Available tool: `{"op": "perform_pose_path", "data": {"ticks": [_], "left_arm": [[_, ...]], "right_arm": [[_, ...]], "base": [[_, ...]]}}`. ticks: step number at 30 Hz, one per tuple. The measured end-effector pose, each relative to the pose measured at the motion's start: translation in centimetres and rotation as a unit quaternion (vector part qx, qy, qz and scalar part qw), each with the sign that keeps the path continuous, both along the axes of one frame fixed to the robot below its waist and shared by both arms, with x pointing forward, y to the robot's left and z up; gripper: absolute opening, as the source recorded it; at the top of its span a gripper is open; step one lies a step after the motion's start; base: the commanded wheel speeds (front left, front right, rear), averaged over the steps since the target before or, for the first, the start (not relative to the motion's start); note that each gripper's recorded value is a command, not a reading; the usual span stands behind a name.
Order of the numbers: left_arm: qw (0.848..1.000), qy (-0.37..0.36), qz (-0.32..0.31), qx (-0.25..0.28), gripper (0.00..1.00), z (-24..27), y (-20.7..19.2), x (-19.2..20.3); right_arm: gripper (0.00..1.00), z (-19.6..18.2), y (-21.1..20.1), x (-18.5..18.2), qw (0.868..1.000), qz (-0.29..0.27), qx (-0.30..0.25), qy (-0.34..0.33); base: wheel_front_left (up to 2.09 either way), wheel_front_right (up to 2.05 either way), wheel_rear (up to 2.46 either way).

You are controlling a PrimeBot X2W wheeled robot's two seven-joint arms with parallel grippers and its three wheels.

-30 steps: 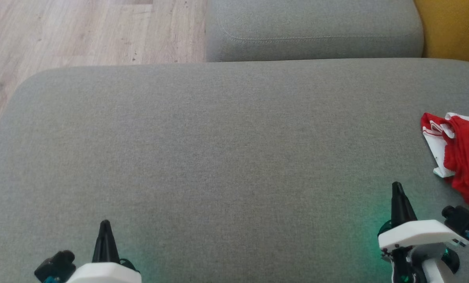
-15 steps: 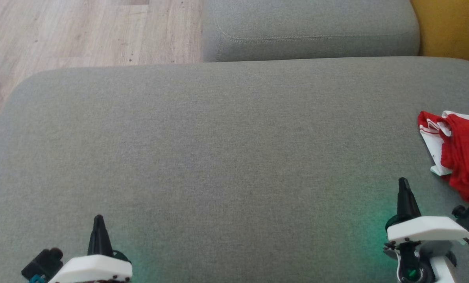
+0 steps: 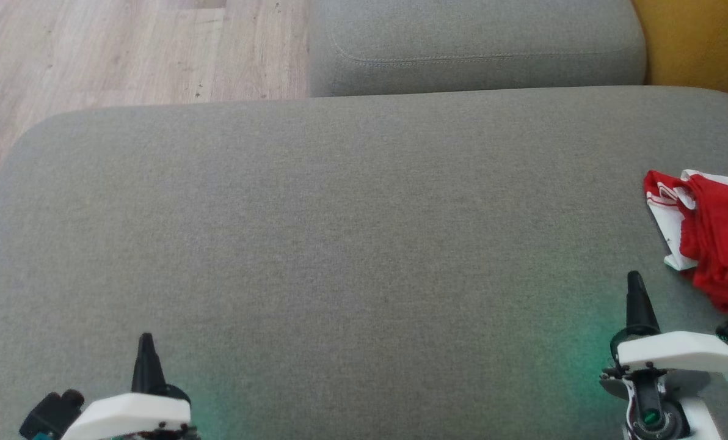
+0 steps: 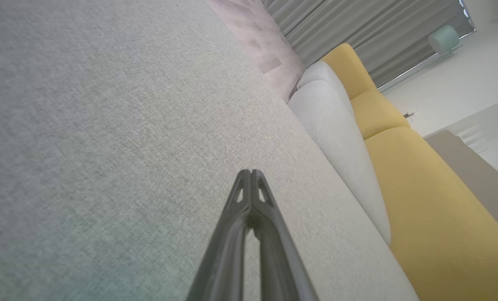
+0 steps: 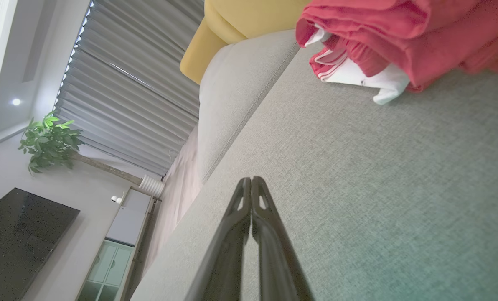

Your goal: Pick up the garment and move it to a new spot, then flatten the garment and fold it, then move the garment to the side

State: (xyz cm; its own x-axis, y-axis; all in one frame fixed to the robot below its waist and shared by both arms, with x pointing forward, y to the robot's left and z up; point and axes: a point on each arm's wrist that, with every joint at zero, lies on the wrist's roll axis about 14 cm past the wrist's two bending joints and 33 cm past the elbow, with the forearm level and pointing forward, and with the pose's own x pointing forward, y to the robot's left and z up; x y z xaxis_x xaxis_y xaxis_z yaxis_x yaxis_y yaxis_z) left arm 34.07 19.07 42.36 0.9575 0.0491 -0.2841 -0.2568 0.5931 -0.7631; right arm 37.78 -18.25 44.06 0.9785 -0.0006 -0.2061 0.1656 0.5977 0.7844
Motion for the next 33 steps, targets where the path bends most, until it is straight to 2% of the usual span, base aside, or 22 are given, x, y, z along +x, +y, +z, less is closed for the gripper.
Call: {"op": "perform_pose_path", "data": {"ticks": [16,33], "left_arm": [[0.996,-0.02,0.012,-0.091,0.0,1.2,-0.2,1.0],[0.981,-0.05,0.019,-0.186,0.0,2.8,-0.3,2.1]], "right_arm": [[0.0,1.1,-0.6,0.2,0.996,-0.021,0.09,-0.013],[0.0,2.4,-1.3,0.3,0.981,-0.041,0.185,-0.034]], "base": [[0.0,0.0,0.0],[0.0,0.0,0.0]]}}
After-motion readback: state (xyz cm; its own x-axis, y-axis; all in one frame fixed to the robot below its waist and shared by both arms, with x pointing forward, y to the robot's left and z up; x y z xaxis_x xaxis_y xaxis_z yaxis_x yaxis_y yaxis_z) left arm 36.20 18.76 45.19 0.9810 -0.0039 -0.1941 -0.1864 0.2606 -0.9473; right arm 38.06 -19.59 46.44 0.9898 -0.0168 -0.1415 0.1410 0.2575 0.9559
